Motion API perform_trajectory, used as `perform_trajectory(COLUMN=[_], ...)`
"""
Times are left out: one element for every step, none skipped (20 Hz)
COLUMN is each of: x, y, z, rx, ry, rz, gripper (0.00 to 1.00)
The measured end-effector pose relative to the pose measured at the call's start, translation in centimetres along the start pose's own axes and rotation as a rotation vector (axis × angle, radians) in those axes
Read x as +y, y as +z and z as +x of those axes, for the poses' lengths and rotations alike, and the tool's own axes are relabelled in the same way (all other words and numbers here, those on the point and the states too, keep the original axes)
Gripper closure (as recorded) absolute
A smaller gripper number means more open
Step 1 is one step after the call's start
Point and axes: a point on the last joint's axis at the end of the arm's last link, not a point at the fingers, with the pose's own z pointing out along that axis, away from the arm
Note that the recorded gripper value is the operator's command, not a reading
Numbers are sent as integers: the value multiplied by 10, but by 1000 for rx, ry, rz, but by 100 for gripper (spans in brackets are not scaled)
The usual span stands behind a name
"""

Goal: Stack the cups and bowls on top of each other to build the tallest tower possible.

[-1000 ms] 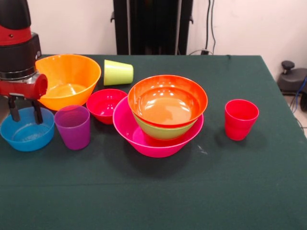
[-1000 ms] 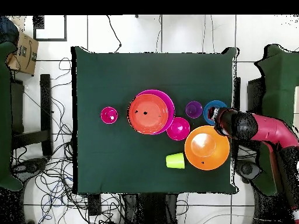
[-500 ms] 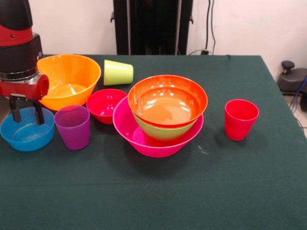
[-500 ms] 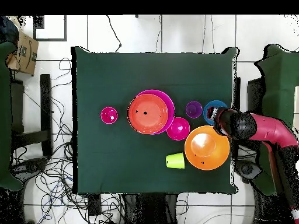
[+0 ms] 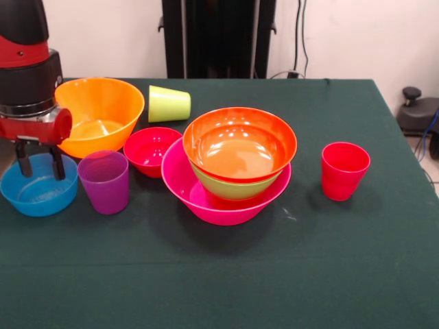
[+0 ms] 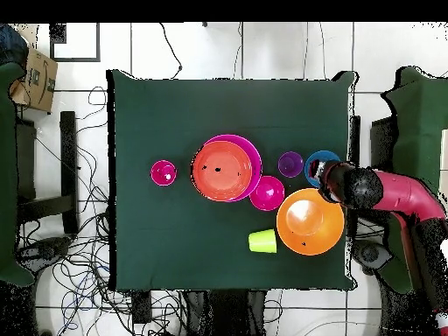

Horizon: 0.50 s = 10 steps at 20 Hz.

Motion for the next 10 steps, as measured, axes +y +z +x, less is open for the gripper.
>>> perform_trajectory(x=[0,0,1,1,1,2,2,5,5,8], y=[0,0,0,0,0,0,1,1,1,2], z=[0,0,-1,-1,-1,-1,-2,-3,-3,-4], rx=[-3,-3,-4,-6,-7,-9,-11,-16,-18,-23], ry=[0,0,0,-1,-1,-2,-3,-6,-7,-10], rz=[-1,-1,-1,-1,-1,-2,-2,-3,-4,-5], gripper=[0,0,0,0,0,0,0,0,0,0])
